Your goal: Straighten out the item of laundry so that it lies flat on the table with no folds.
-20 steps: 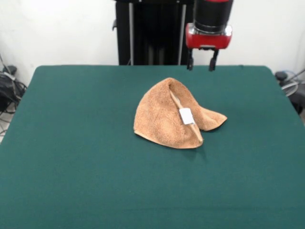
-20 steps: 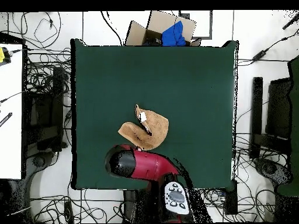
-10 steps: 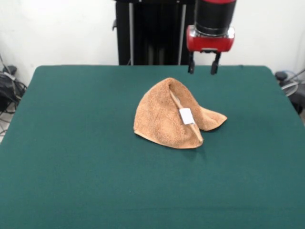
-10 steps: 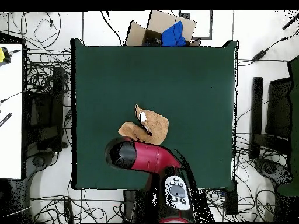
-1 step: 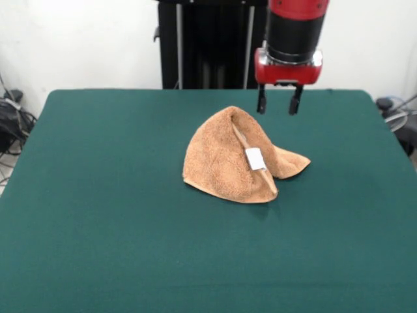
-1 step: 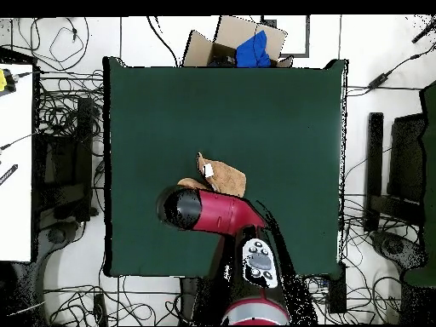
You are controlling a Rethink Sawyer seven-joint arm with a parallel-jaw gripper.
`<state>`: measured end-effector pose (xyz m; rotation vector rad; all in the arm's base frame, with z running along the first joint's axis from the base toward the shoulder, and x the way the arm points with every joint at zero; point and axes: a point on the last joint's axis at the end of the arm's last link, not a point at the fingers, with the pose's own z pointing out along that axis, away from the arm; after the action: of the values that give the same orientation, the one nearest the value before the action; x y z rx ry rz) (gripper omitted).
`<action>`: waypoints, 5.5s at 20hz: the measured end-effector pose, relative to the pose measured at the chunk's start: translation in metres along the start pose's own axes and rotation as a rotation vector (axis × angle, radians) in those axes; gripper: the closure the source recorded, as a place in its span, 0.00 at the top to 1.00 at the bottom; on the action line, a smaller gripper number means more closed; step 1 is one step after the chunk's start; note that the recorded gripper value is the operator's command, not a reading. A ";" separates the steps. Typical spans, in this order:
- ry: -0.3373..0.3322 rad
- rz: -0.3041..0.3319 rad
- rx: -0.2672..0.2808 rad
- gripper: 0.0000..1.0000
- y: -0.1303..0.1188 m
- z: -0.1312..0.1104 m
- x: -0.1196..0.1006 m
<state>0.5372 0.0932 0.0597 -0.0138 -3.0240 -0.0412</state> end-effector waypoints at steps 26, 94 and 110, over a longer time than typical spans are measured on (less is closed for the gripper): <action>0.083 0.008 -0.026 1.00 -0.014 -0.031 -0.060; -0.021 -0.004 0.048 1.00 -0.029 0.042 -0.090; -0.078 -0.027 0.075 1.00 -0.020 0.065 -0.090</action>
<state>0.6185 0.0747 -0.0156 0.0333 -3.1015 0.0719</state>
